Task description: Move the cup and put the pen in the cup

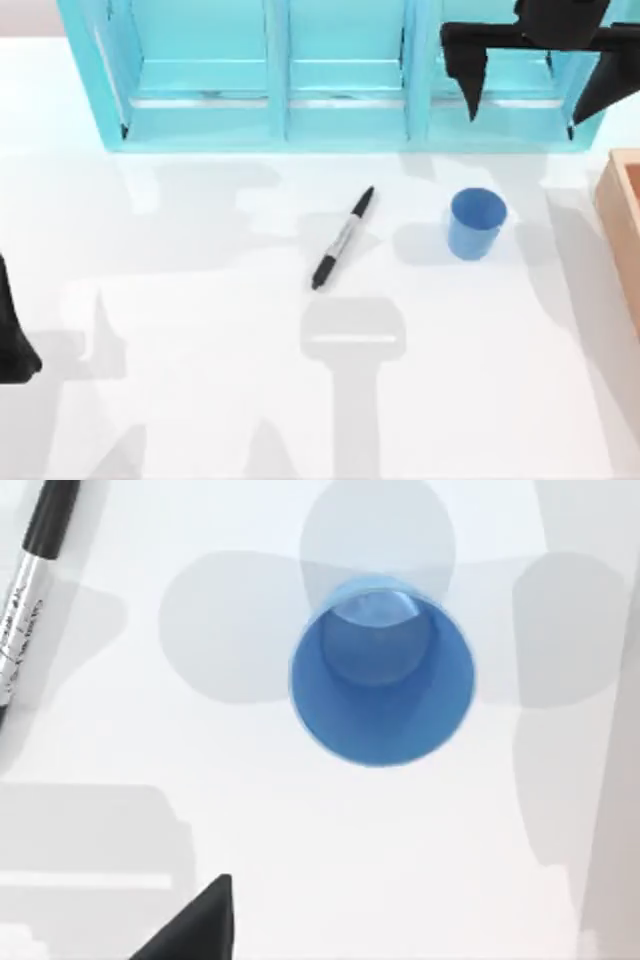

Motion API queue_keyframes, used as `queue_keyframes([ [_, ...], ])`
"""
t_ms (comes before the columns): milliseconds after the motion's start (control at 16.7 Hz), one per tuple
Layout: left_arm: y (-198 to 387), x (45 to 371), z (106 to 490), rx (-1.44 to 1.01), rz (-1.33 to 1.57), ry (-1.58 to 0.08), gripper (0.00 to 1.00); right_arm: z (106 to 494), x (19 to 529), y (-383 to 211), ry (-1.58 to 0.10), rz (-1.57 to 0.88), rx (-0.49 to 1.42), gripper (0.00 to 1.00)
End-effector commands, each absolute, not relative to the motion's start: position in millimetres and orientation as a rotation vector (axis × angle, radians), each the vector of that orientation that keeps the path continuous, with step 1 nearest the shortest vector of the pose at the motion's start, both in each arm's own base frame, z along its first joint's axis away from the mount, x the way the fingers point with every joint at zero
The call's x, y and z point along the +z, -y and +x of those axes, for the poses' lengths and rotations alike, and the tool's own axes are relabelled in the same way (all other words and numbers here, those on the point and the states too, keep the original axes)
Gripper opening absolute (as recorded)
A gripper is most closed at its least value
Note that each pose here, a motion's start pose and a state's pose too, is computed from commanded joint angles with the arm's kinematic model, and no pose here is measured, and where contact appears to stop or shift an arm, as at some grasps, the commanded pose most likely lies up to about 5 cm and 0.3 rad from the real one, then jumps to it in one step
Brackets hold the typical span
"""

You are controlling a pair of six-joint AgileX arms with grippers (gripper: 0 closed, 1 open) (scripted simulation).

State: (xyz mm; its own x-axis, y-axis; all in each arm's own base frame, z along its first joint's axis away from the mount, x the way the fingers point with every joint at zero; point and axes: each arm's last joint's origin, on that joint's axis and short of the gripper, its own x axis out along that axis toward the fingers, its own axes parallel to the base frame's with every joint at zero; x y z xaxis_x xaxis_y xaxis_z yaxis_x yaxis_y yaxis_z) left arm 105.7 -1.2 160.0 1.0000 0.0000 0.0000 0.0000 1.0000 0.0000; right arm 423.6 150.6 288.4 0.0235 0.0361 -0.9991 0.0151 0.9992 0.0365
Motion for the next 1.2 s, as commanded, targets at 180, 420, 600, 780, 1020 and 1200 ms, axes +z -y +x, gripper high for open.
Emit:
queue_keyframes([
  [180, 1.2, 160.0, 105.7, 0.000, 0.000, 0.000, 1.00, 414.9, 311.7, -147.1, -1.516, 0.049, 0.029, 1.00],
  [420, 1.2, 160.0, 105.7, 0.000, 0.000, 0.000, 1.00, 414.1, 313.7, -146.8, -1.511, 0.050, 0.031, 1.00],
  [600, 1.2, 160.0, 105.7, 0.000, 0.000, 0.000, 1.00, 413.9, 312.1, -151.2, -1.506, 0.055, 0.029, 1.00],
  [780, 1.2, 160.0, 105.7, 0.000, 0.000, 0.000, 1.00, 418.9, 294.2, -167.9, -1.505, 0.121, -0.006, 1.00],
  [1020, 1.2, 160.0, 105.7, 0.000, 0.000, 0.000, 1.00, 418.7, 257.2, -211.3, -1.493, 0.246, -0.057, 1.00],
  [1200, 1.2, 160.0, 105.7, 0.000, 0.000, 0.000, 1.00, 415.6, 224.0, -238.9, -1.488, 0.380, -0.130, 1.00],
])
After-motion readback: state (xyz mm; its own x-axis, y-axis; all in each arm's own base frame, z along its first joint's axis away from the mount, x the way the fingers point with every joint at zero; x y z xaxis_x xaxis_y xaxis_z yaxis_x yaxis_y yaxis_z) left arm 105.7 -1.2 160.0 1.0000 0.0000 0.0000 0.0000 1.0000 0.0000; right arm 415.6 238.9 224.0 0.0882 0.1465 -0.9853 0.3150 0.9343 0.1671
